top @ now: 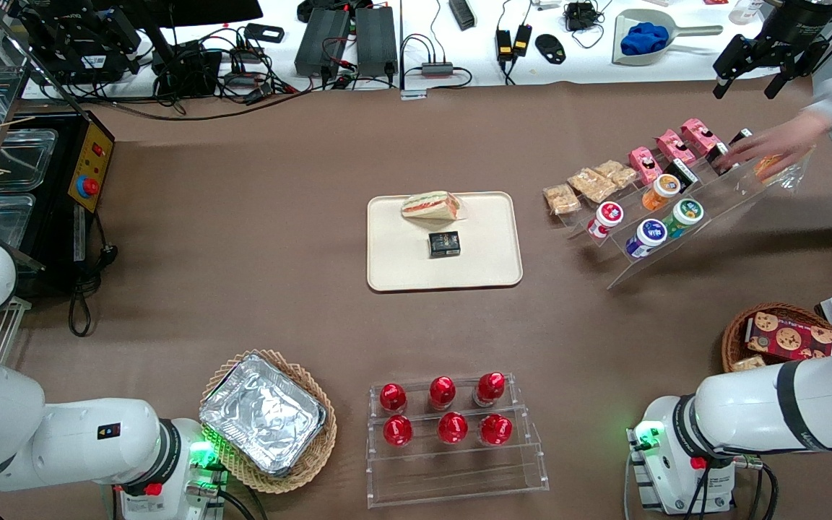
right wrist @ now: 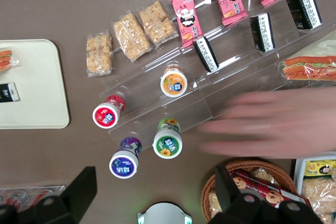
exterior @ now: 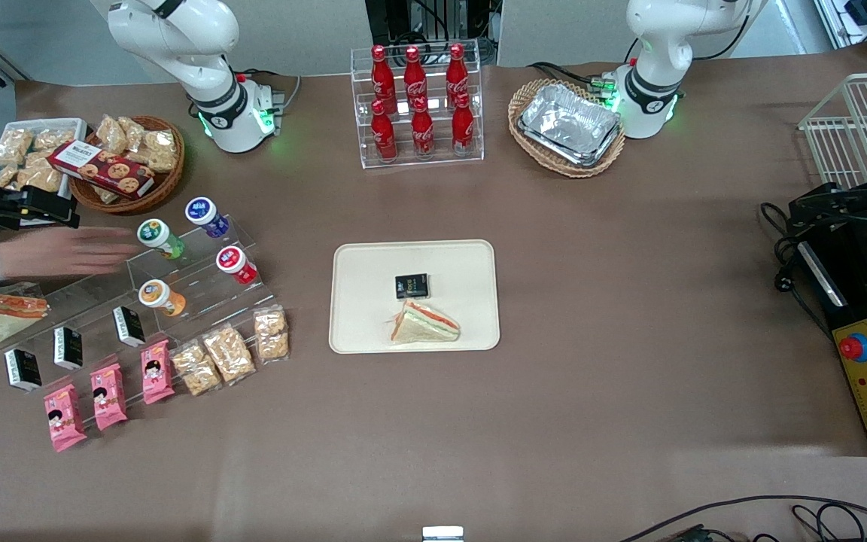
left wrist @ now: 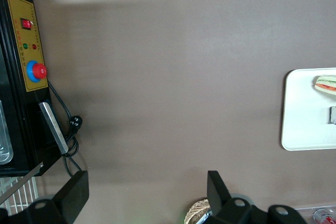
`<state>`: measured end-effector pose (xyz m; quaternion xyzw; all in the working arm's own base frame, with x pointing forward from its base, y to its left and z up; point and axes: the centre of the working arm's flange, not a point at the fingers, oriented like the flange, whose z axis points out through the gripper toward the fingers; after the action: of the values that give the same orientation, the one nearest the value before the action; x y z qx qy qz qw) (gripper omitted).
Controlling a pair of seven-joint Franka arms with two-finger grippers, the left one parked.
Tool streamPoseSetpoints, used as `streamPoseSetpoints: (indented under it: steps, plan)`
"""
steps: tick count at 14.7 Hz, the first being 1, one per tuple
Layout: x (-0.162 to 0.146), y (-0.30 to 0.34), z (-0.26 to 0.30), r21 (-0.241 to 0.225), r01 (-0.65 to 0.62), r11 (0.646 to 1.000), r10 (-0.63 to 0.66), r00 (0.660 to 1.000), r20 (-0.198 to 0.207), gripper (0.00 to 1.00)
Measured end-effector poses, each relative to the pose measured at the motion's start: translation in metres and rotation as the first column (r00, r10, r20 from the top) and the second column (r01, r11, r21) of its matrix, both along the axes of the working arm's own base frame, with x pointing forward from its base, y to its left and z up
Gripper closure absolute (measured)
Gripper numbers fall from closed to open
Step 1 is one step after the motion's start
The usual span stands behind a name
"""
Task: Place green gum on tray
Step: 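Move the right gripper toward the acrylic stand of gum bottles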
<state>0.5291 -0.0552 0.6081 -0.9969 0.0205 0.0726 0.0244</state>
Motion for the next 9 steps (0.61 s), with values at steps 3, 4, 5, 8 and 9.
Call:
streamPoseSetpoints:
  steps: [3, 4, 5, 8, 9]
  plan:
    - [0.0001, 0.0006, 0.0001, 0.000, -0.001, 1.000, 0.001, 1.000, 0.000, 0.00]
    - [0.0001, 0.0010, 0.0002, 0.000, -0.002, 1.000, 0.002, 1.000, 0.000, 0.00]
    - [0.0002, 0.0020, 0.0002, 0.000, -0.004, 1.000, 0.004, 1.000, 0.001, 0.00]
    - [-0.0067, 0.0051, -0.0011, 0.005, -0.010, 1.000, 0.010, 0.999, -0.046, 0.00]
    - [-0.0096, 0.0059, 0.0015, 0.006, -0.011, 1.000, 0.011, 0.999, -0.049, 0.00]
